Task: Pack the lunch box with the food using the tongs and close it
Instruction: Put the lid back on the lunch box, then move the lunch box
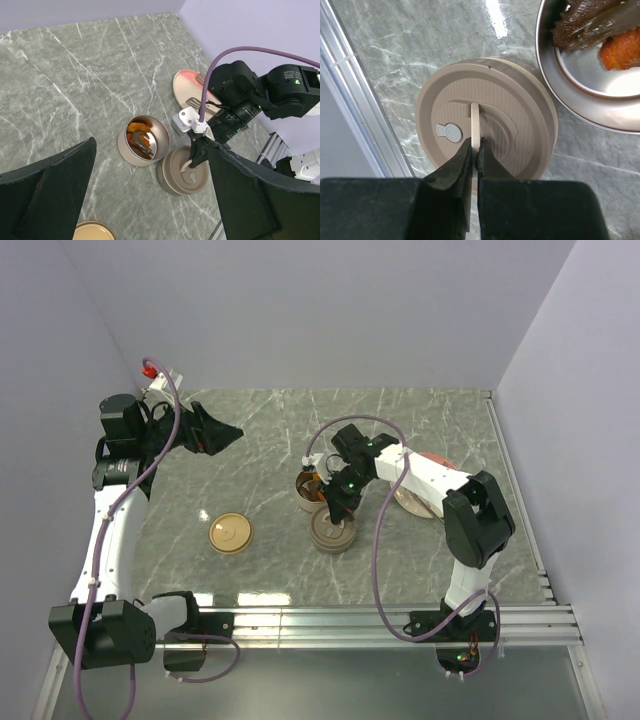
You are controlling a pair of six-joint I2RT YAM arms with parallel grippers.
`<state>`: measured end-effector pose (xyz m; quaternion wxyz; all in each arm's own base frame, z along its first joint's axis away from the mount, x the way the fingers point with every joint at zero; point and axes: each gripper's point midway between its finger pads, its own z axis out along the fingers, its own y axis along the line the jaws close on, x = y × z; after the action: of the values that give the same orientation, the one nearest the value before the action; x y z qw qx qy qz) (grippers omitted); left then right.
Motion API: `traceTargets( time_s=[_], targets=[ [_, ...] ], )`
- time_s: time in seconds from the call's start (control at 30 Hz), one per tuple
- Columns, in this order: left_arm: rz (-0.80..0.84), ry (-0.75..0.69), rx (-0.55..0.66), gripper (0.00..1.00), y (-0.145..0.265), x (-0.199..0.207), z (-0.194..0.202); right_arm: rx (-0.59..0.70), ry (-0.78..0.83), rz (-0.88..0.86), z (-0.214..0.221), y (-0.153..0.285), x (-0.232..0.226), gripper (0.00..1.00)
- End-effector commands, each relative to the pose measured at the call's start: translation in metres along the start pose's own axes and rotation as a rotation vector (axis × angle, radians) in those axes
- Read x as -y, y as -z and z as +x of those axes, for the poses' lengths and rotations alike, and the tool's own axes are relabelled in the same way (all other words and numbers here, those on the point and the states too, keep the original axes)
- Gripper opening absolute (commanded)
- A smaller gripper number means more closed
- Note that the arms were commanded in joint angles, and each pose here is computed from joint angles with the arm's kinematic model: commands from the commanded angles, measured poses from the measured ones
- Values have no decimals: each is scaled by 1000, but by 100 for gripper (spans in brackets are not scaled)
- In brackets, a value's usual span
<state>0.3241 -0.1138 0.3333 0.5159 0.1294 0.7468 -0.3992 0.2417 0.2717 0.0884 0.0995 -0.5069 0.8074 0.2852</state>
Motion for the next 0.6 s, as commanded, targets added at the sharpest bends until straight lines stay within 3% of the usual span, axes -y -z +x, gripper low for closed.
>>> traceTargets(
  time_s=[0.0,0.23,0.57],
  targets=[
    [27,-23,17,99,-1,4,-5,31,10,-31,-6,-3,0,0],
    [20,-25,14,99,-1,2,-5,29,-21,-18,7,-11,7,0],
    [19,-16,16,99,-1,1,-3,38,-211,133,26,-14,21,0]
  ],
)
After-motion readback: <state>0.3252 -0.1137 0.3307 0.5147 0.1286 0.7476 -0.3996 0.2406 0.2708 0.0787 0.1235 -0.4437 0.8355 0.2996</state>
